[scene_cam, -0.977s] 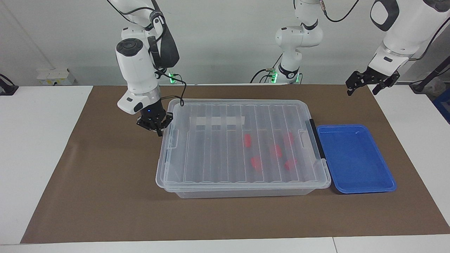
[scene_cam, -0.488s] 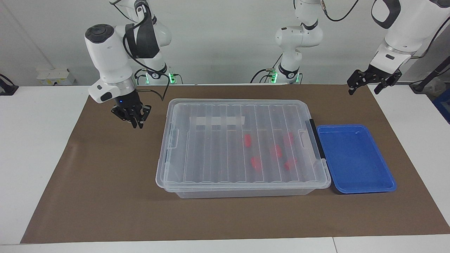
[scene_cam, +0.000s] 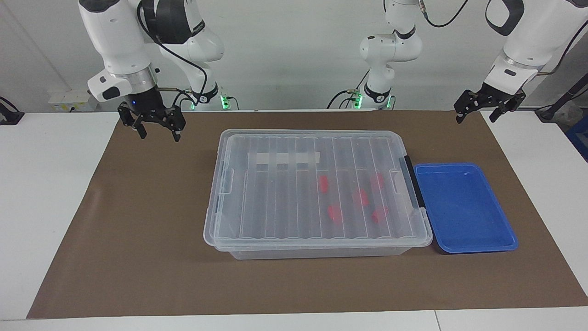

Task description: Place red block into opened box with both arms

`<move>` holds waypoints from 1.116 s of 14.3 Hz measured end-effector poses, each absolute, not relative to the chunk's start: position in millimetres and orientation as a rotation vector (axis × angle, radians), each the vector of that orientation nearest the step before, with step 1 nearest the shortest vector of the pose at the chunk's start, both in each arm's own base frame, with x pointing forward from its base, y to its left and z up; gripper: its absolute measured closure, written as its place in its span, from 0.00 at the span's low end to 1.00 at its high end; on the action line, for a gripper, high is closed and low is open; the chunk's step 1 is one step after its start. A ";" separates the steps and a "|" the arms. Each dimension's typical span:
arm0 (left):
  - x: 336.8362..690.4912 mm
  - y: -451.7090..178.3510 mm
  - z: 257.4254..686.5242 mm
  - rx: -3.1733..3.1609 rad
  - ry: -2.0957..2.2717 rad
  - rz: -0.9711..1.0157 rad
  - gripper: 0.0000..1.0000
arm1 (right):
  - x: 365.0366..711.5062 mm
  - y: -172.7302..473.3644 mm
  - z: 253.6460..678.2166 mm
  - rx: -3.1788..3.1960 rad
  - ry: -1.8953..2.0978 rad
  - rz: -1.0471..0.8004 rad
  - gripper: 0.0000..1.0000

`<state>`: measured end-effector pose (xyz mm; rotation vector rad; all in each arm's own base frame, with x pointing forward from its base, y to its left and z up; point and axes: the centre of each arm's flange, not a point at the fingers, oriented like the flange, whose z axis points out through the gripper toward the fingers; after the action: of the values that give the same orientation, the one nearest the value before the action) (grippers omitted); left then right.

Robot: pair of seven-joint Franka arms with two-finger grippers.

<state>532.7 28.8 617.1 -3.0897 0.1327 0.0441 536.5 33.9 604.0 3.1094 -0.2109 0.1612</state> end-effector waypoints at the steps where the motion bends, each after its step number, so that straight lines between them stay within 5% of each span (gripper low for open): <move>1: 532.7 29.4 617.1 -3.090 0.131 0.044 0.00 | 536.0 33.6 618.5 3.110 -0.213 0.155 0.00; 5: 532.7 29.5 617.1 -3.090 0.131 0.044 0.00 | 542.5 31.6 662.1 3.114 -0.220 0.101 0.00; 16: 532.7 29.5 617.1 -3.090 0.131 0.044 0.00 | 540.3 29.7 651.7 3.108 -0.224 0.009 0.00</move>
<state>532.7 29.5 617.1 -3.0899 0.1308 0.0441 540.3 29.7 651.7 3.1084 -0.2240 0.0094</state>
